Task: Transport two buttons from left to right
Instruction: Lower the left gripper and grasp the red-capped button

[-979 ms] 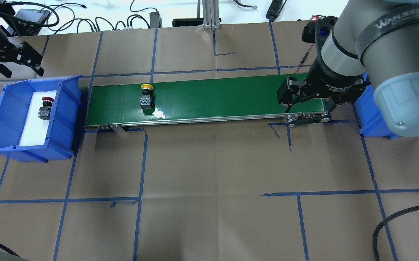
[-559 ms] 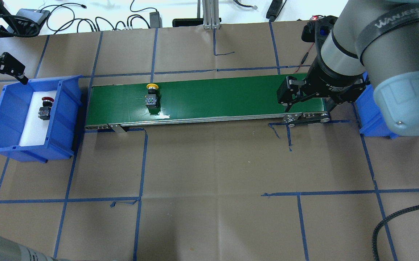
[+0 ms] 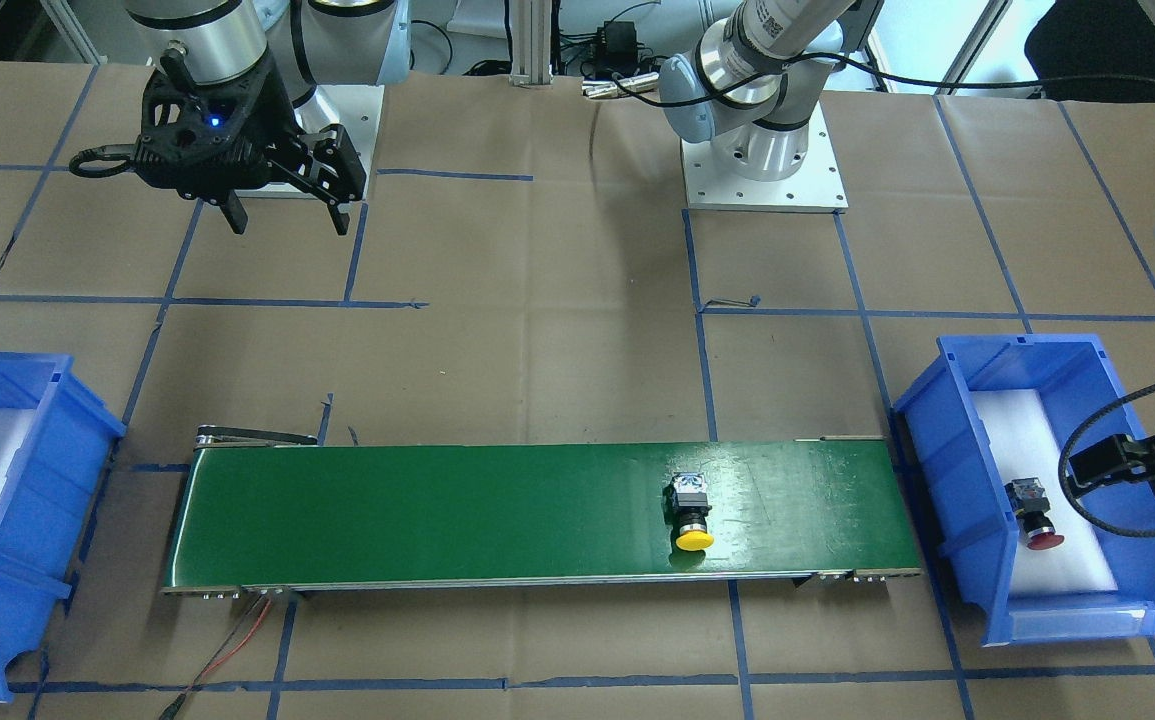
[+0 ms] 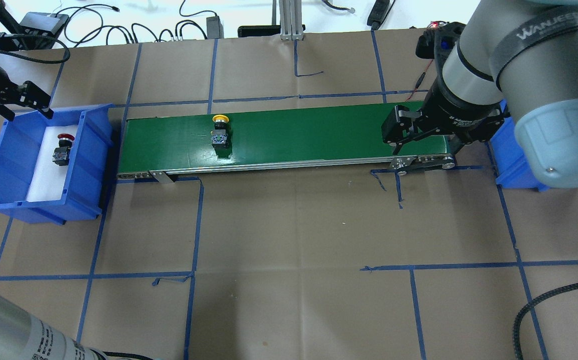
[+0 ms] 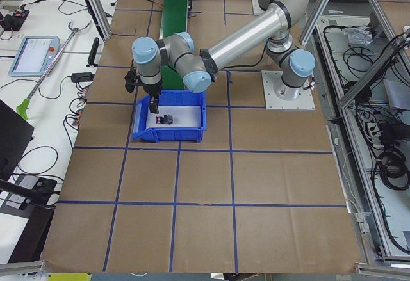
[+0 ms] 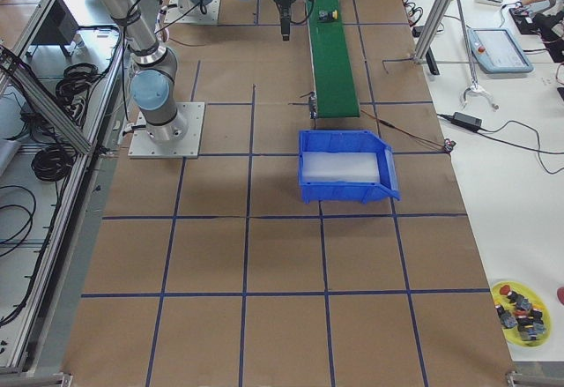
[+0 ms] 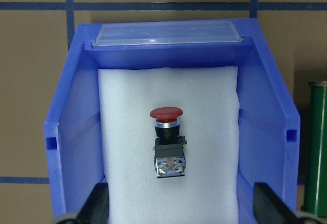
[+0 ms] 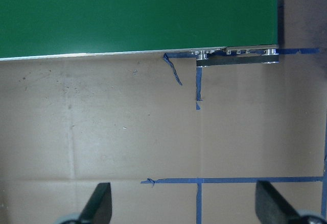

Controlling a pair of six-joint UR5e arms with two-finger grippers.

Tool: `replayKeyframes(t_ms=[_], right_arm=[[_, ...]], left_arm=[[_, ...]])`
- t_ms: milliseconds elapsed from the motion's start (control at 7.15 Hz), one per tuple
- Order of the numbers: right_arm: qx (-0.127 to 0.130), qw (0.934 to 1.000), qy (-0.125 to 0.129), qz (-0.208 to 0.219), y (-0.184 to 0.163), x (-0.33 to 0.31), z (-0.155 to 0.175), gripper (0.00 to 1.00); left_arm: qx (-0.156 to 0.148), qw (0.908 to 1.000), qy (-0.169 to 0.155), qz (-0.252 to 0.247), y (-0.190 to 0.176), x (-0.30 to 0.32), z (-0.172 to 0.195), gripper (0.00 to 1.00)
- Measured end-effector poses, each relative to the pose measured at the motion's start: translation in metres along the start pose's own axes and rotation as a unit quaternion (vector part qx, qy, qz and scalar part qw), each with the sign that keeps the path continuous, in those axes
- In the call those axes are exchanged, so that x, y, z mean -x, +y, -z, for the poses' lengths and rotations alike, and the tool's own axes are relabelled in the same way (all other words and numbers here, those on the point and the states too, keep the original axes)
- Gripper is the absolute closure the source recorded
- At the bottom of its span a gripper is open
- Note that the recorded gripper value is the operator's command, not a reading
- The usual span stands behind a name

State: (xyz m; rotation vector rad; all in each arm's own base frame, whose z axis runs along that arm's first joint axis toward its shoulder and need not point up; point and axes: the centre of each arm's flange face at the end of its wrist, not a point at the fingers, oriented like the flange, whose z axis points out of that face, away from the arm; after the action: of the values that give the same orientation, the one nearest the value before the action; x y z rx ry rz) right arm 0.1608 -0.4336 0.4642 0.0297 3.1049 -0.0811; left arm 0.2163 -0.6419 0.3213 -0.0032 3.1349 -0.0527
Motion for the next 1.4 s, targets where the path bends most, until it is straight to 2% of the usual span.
replayKeyframes(t_ms=[699,1119,1259,1399], right_arm=[[0.003,1.0,0.0,0.0,-0.003,0.0,-0.003,0.0],[0.005,1.0,0.0,0.0,-0.003,0.0,-0.005,0.0],[0.005,1.0,0.0,0.0,-0.003,0.0,-0.005,0.0],[0.005,1.0,0.0,0.0,-0.003,0.0,-0.006,0.0]], left_arm=[[0.012,0.9999,0.007,0.002,0.002,0.002,-0.081,0.01],[0.02,0.9998,0.007,0.005,0.011,-0.001,-0.108,0.02],[0.023,0.9997,0.008,0.006,0.011,0.0,-0.114,0.26],[0.022,0.9997,0.009,0.009,0.01,0.0,-0.115,0.54]])
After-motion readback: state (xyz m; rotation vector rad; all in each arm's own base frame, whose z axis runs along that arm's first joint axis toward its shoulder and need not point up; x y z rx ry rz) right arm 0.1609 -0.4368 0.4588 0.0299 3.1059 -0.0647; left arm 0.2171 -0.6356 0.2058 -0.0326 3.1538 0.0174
